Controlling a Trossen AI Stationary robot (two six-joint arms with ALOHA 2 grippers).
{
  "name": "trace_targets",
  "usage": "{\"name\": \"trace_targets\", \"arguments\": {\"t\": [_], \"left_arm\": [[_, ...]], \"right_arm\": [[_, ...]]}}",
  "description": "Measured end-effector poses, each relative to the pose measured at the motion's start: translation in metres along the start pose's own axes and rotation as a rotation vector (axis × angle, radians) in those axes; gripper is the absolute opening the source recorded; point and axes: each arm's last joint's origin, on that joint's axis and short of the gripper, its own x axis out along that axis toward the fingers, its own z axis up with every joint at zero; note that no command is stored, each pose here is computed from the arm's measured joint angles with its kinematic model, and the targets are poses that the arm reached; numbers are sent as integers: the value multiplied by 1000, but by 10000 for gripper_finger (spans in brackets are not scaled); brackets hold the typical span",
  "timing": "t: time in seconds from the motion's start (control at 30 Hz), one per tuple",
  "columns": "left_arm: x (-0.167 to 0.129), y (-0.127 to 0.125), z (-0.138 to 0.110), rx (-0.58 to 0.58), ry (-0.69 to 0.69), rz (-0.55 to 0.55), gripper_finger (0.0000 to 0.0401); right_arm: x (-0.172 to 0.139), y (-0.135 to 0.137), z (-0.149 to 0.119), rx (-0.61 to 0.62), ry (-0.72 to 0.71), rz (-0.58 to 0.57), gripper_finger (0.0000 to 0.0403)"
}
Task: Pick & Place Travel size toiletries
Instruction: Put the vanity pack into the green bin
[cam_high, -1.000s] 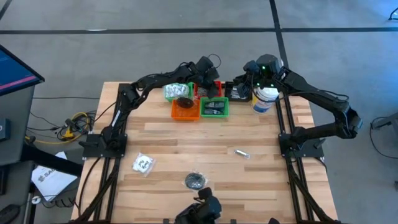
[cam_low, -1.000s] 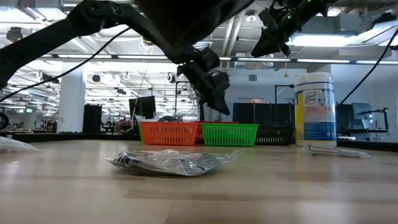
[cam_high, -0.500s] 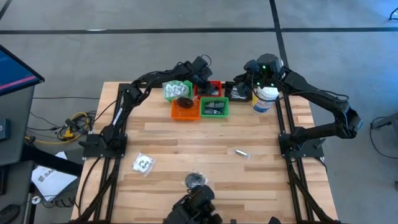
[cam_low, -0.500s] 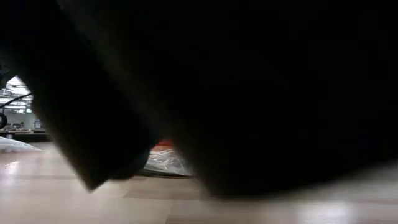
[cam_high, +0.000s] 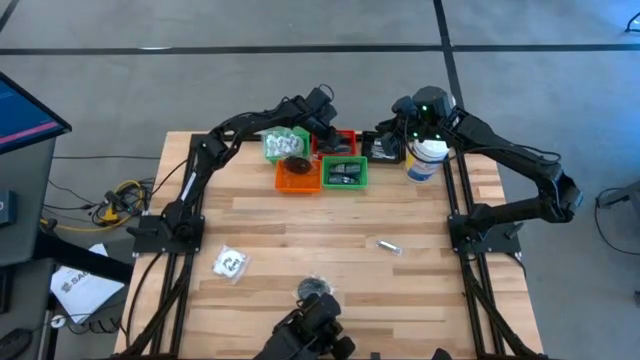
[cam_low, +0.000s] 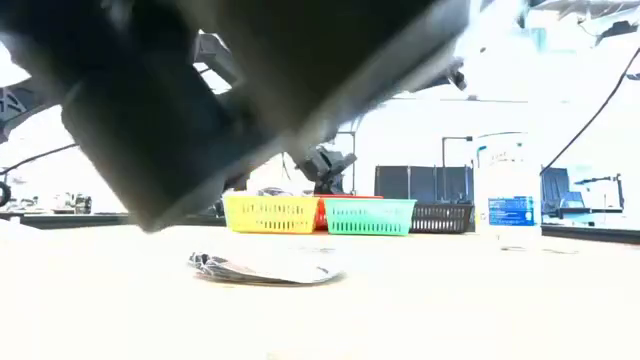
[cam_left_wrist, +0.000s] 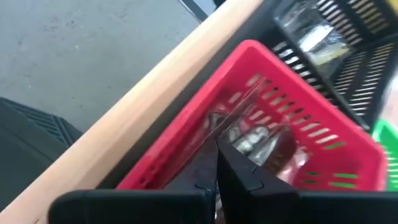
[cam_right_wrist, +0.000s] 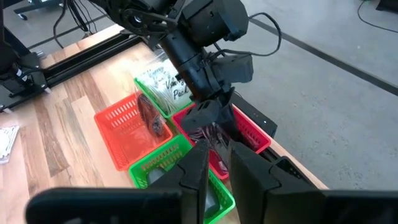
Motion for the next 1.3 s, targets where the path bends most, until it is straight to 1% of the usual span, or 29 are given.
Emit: {"name": "trace_targets", "arguments": {"t": [0.07,0.2,0.43,0.73,1.0,1.1,1.23,1.3], "left_arm": [[-6,-4,3,12,-9,-5,1],[-26,-18,16,43,-74,-22,1],[-56,-43,30,86,-152,-39,1],[-79,-84,35,134,-197,-86,1],[-94,-126,29,191,-198,-139,1],[-101,-137,25,204,-174,-138,1],[-112,-145,17,210,-109,-102,1],[-119,-146,12,228,-63,-62,1]], "right_arm": [[0,0,0,0,1,0,55],[0,1,-1,-2,8,4,55],[0,10,-4,-16,36,29,55],[1,31,-9,-60,70,96,55],[0,51,-13,-84,89,160,55],[-1,56,-15,-89,102,175,55],[-1,62,-16,-80,108,193,55],[-2,65,-17,-69,112,201,55]]}}
